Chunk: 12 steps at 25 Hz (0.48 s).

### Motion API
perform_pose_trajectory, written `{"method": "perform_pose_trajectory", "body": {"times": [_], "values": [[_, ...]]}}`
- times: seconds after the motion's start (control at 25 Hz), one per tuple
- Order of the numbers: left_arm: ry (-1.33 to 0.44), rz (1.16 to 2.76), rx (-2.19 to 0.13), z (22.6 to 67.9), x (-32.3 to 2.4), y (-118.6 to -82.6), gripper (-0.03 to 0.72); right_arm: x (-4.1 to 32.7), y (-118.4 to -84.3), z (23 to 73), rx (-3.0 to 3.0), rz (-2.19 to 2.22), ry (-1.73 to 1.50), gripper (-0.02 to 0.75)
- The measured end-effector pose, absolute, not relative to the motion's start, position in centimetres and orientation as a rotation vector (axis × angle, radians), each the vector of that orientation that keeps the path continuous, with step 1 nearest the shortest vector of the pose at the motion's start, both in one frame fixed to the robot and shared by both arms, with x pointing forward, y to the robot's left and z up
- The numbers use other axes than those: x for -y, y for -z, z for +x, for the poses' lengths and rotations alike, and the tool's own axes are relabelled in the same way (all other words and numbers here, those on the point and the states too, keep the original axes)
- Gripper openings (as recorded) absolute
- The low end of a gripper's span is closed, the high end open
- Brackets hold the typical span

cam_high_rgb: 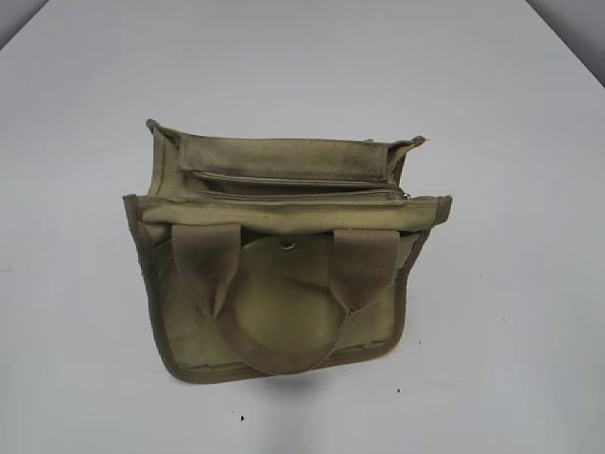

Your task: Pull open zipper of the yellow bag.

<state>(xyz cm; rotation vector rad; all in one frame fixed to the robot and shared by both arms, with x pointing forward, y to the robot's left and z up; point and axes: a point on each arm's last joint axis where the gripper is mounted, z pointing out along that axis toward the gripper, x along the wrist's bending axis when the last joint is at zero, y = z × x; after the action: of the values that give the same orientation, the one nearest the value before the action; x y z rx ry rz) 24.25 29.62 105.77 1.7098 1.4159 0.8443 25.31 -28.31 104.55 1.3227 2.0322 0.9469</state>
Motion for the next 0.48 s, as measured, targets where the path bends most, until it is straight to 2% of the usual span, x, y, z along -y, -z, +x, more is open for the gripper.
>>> {"method": "perform_pose_trajectory", "body": {"times": [0.2, 0.48], "values": [[-0.945, 1.604, -1.472, 23.3, -29.7, -105.8, 0.35, 28.6, -104.6, 24.5, -1.832, 1.414, -0.914, 0.594], [-0.956, 1.592, -1.465, 23.1, -29.6, -105.8, 0.344, 28.5, -104.6, 23.3, -1.759, 1.37, -0.95, 0.594]]}}
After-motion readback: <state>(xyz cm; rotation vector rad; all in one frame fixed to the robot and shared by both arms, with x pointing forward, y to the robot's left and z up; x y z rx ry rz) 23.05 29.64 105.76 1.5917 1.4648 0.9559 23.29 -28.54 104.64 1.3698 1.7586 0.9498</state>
